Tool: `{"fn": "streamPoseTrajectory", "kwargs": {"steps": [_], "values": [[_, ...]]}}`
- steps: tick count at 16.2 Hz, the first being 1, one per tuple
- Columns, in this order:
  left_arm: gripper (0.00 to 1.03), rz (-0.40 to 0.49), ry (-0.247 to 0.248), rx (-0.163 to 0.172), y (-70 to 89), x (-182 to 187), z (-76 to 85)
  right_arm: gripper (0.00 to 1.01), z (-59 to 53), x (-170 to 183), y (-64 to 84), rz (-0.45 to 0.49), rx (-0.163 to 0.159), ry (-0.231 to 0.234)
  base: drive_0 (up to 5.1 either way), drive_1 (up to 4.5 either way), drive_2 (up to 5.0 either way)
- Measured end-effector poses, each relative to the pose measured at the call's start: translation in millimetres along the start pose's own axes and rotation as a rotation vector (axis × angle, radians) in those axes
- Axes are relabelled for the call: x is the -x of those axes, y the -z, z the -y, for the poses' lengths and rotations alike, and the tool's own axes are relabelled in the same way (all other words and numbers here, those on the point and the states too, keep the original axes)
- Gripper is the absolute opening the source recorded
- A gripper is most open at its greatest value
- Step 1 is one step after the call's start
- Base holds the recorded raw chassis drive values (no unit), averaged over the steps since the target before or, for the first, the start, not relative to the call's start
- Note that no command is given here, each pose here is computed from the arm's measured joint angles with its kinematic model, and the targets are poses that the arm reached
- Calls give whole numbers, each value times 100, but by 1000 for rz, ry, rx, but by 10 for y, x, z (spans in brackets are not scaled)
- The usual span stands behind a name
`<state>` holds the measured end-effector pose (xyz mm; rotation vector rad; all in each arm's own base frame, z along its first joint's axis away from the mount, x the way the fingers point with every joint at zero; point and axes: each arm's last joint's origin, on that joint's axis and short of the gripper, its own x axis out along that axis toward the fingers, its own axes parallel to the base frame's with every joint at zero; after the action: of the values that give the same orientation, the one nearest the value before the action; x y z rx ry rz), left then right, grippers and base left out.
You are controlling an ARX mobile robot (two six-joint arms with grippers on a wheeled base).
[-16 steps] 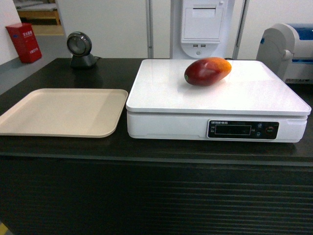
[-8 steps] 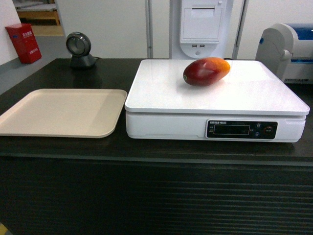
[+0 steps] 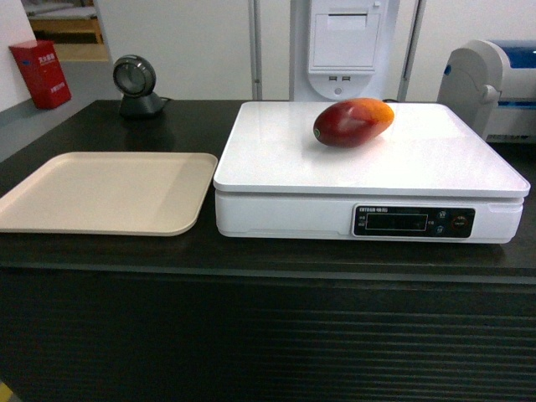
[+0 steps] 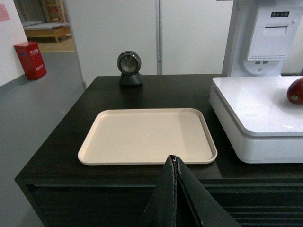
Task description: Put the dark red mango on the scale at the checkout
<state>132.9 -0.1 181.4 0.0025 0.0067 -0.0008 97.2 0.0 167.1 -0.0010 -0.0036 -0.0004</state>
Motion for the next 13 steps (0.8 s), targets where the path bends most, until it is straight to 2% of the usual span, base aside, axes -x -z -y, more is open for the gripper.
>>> {"fn": "streamPoseTrajectory", "kwargs": {"steps": [4, 5, 6, 13], "values": [[2, 4, 0, 0, 54, 90, 0, 98, 0, 0, 0, 0, 0, 0, 0, 0, 0], [2, 35, 0, 0, 89, 109, 0, 98, 0, 0, 0, 0, 0, 0, 0, 0, 0], [2, 5, 0, 0, 129, 122, 0, 98, 0, 0, 0, 0, 0, 0, 0, 0, 0], [2, 15, 0, 0, 120, 204, 0, 98, 0, 0, 0, 0, 0, 0, 0, 0, 0]]}}
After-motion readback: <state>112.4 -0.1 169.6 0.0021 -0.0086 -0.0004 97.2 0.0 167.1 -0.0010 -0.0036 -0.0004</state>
